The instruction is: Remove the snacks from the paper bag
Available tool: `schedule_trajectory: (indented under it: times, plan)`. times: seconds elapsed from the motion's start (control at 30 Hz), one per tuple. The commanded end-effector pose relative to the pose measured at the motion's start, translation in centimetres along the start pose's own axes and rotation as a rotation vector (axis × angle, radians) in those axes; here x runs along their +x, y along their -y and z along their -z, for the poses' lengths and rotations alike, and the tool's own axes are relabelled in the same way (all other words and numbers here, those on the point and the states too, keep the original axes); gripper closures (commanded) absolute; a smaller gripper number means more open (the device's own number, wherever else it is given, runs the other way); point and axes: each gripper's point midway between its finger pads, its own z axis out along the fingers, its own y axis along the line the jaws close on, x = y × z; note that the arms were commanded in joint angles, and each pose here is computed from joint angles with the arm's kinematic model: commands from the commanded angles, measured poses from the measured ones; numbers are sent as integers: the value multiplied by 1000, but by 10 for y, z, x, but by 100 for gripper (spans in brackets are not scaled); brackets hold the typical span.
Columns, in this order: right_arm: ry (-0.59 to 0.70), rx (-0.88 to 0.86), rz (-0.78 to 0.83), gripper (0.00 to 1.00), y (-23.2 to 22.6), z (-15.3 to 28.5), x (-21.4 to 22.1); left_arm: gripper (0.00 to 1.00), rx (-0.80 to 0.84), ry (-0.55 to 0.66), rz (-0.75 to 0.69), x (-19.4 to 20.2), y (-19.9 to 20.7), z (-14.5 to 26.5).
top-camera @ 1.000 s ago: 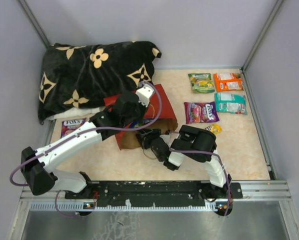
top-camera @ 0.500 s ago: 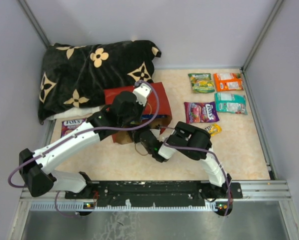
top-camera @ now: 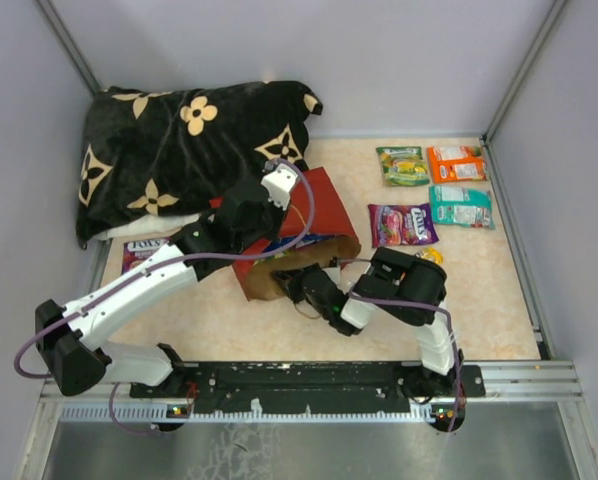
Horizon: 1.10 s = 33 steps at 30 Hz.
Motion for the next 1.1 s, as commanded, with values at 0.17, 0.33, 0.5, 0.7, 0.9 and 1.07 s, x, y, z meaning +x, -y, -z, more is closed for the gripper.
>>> schedule_trajectory:
  times: [0.17, 0.33, 0.5, 0.7, 0.9, 1.07]
  plan:
    - [-97, 49, 76, 79, -19, 27, 18, 100, -33, 52, 28, -14, -14, 6]
    - [-47, 134, 115, 35, -17, 24, 14, 100, -33, 49, 27, -13, -15, 5]
    - [14, 174, 107, 41, -19, 13, 3, 100, -29, 40, 21, -10, -13, 3]
    - [77, 200, 91, 59, -15, 9, -16, 100, -23, 34, 19, -8, -12, 2]
    - [157, 218, 92, 59, -11, 2, -42, 100, -10, 38, 21, -10, -10, 4]
    - [182, 209, 92, 59, -17, -15, -51, 100, -6, 37, 21, -9, -10, 5]
